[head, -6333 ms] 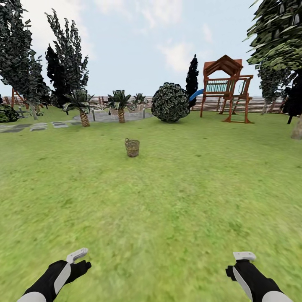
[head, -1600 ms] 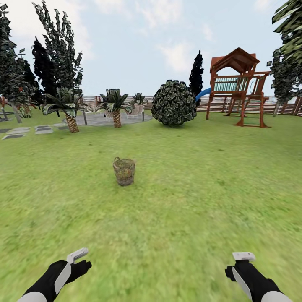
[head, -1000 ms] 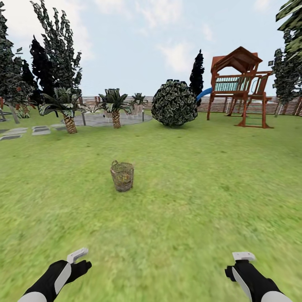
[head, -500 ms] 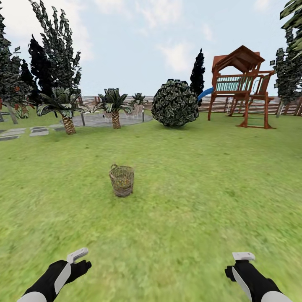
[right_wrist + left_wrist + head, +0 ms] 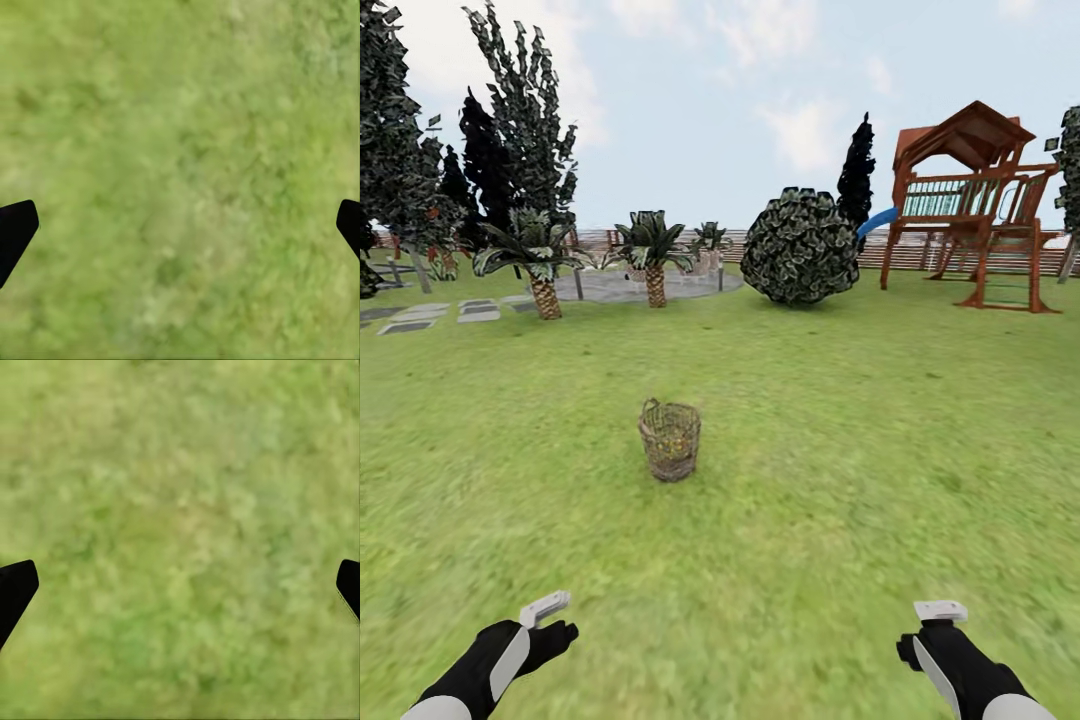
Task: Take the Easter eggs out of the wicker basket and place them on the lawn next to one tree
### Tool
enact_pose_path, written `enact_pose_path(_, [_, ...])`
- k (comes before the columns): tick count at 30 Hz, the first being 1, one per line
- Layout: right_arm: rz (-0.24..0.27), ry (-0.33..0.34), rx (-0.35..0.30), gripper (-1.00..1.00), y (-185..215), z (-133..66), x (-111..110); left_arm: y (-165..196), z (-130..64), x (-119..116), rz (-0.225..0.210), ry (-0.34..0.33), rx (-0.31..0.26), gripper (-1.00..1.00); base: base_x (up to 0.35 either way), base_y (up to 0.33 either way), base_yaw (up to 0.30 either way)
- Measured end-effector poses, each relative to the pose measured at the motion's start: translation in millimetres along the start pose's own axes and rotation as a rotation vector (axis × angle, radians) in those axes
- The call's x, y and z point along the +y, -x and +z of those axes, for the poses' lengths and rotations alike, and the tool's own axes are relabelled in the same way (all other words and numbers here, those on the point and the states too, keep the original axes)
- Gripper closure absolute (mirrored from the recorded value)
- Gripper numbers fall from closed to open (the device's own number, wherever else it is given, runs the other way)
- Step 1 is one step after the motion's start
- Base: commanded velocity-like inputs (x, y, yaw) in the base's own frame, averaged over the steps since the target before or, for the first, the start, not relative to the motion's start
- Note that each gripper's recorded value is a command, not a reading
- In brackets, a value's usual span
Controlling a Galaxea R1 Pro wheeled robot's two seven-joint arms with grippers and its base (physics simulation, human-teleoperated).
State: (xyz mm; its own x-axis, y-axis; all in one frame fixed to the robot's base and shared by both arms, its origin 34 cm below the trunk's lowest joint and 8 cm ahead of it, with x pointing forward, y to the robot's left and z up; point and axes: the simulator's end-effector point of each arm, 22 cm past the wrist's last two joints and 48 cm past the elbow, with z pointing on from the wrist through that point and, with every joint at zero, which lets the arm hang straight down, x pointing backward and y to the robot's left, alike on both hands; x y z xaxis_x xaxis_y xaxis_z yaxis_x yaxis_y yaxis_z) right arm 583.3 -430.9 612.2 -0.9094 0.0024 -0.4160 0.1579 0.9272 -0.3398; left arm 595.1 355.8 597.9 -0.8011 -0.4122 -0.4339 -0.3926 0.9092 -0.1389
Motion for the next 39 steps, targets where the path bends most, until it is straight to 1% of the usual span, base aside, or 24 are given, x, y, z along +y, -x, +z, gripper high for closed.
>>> enact_pose_path(18, [0.002,0.001,-0.001,-1.0,0.2,0.1,-0.3,-0.2,0.1,-0.1,0.001,0.0,0.0,-1.0,0.328,0.004,0.0])
enact_pose_path(24, [0.002,0.003,0.0,-1.0,-0.1,0.0,0.8,-0.2,0.1,-0.1,0.001,0.0,0.0,-1.0,0.328,0.062,-0.11])
enact_pose_path(39, [0.001,0.001,0.0,-1.0,-0.1,0.0,0.1,-0.5,0.1,-0.7,0.0,-0.001,0.001,-1.0,0.328,0.075,-0.004])
